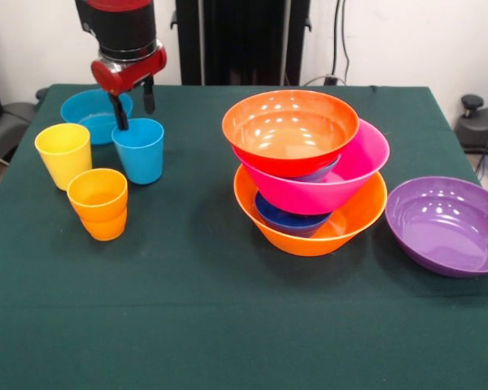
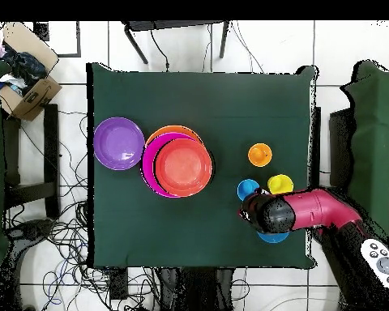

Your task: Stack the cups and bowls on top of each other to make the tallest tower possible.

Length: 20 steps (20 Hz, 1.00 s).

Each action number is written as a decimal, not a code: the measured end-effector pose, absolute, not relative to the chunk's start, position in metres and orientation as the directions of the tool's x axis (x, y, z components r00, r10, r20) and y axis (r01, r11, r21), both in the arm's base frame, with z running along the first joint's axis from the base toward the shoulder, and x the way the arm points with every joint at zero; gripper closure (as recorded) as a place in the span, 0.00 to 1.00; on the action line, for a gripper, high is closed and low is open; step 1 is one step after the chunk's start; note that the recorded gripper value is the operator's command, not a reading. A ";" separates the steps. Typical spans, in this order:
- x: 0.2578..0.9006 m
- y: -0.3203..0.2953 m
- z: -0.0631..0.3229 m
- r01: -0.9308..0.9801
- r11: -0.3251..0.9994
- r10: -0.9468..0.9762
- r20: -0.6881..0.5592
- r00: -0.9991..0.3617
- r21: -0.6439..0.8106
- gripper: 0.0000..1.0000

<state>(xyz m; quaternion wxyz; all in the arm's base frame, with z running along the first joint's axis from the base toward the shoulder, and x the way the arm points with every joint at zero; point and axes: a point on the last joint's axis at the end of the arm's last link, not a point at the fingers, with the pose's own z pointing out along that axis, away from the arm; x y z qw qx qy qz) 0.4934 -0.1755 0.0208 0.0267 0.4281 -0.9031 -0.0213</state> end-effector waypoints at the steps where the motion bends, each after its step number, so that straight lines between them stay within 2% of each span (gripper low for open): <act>1: 0.493 -0.175 0.020 -0.772 0.632 -0.775 0.029 -0.632 0.065 0.00; 20: 0.473 -0.146 -0.005 -0.775 0.613 -0.785 0.005 -0.620 0.154 0.00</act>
